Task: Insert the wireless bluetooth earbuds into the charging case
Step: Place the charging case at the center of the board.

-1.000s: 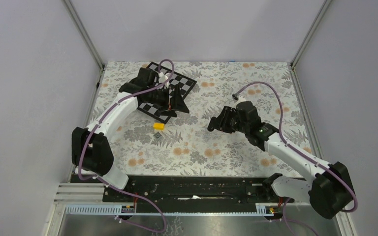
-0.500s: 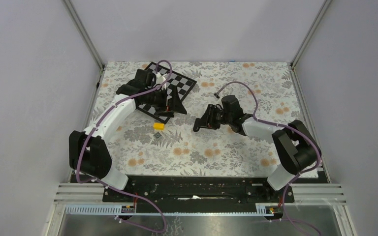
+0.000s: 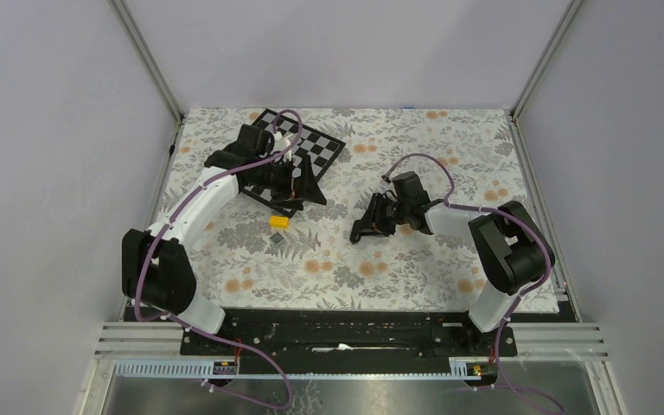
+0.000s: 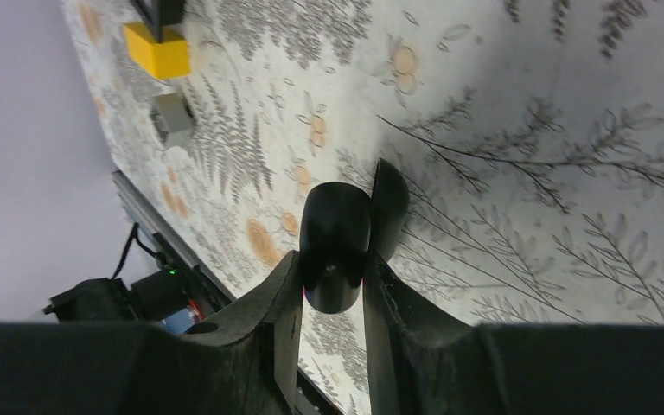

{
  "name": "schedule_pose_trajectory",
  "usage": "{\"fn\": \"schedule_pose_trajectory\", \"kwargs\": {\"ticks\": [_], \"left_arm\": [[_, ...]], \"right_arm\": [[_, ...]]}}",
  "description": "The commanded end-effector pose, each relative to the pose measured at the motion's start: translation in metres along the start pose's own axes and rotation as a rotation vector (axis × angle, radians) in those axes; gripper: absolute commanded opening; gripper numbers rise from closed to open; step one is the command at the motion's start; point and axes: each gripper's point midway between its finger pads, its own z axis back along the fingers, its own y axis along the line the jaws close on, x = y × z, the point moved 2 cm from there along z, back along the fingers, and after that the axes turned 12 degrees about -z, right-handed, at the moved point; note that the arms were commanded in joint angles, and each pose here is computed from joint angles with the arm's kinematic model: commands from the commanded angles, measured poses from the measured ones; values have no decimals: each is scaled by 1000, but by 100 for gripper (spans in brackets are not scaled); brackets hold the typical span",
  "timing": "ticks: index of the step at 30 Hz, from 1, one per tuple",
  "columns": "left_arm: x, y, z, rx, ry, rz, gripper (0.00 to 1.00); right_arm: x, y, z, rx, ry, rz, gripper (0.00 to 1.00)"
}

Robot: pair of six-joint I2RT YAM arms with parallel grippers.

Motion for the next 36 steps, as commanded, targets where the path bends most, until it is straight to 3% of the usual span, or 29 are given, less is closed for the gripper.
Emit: {"fn": "schedule_pose_trajectory", "kwargs": {"ticks": [1, 15, 20, 29, 33, 36], "left_arm": [[5, -2, 7, 11, -33, -41, 99], [4, -2, 7, 7, -32, -43, 99], [2, -3, 9, 11, -35, -47, 99], [5, -11, 15, -9, -62, -68, 99], [7, -19, 20, -26, -98, -85, 99], [10, -25, 25, -31, -131, -98, 99]], "right_arm": [[-1, -20, 5, -108, -11, 29, 0], [-4, -45, 12, -236, -30, 28, 0], [9, -55, 26, -319, -106, 50, 0], [44, -79, 62, -299, -228, -43, 2], [58, -94, 80, -316, -292, -87, 8], [63, -101, 90, -326, -330, -108, 25]]}}
